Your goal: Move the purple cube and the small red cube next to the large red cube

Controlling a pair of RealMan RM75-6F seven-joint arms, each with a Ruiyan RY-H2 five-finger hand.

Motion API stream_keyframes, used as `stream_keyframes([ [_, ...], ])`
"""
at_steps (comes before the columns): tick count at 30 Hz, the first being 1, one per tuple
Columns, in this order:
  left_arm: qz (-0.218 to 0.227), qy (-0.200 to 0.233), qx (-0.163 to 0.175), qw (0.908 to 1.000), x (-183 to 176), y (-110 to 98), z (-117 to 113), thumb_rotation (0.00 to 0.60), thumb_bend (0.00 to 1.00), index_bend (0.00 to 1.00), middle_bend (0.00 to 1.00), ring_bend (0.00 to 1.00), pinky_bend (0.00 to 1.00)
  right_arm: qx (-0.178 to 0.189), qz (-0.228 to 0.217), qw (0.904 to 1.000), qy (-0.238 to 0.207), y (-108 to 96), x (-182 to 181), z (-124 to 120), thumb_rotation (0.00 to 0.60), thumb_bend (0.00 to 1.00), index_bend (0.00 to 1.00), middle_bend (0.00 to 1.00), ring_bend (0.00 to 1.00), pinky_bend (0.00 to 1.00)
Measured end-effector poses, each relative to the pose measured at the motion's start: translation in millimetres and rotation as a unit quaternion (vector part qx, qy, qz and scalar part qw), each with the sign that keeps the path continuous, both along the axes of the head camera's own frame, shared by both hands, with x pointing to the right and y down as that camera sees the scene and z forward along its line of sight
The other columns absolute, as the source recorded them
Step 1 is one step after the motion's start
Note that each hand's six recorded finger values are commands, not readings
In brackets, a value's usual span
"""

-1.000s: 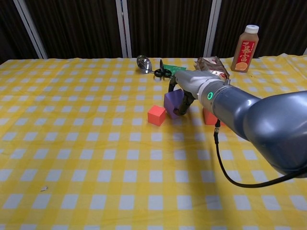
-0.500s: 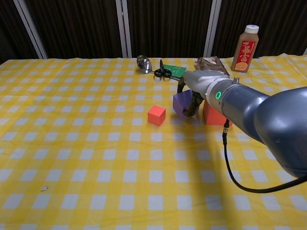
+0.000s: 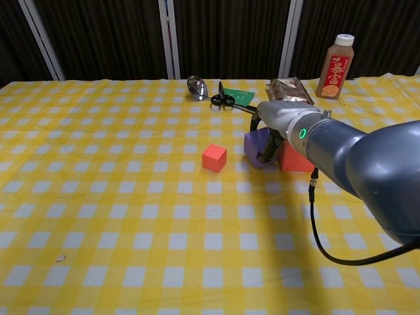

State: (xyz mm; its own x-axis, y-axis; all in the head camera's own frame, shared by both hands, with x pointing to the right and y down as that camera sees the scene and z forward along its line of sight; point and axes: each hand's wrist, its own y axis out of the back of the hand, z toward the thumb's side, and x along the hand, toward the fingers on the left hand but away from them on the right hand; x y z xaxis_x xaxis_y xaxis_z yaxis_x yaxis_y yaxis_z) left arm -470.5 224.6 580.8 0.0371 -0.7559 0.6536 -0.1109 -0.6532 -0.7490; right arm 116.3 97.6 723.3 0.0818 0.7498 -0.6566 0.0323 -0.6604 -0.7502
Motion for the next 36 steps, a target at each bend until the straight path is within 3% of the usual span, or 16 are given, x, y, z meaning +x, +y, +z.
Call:
stream_keyframes([
  [15,0.001,0.001,-0.003,1.0,-0.1,0.5,-0.4,0.6,0.04,0.0,0.0,0.0,0.05,-0.004,0.001,1.0,-0.001,4.1,-1.2,3.2,0.6,0.42,0.39,0.05,0.0,0.0],
  [29,0.003,0.0,-0.002,1.0,0.6,0.8,-0.5,0.6,0.04,0.0,0.0,0.0,0.05,-0.005,-0.001,0.9999,-0.01,7.0,-2.9,-2.7,0.6,0.42,0.06,0.03,0.0,0.0],
  [33,0.004,0.0,-0.001,1.0,0.9,0.9,-1.2,0.6,0.04,0.0,0.0,0.0,0.05,-0.001,-0.003,0.9998,-0.018,7.1,-6.5,-8.3,0.6,0.42,0.06,0.03,0.0,0.0],
  [36,0.004,0.001,0.0,1.0,1.2,0.9,-1.3,0.6,0.04,0.0,0.0,0.0,0.06,0.0,-0.006,0.9996,-0.027,9.0,-11.2,-14.4,0.6,0.42,0.12,0.03,0.0,0.0],
])
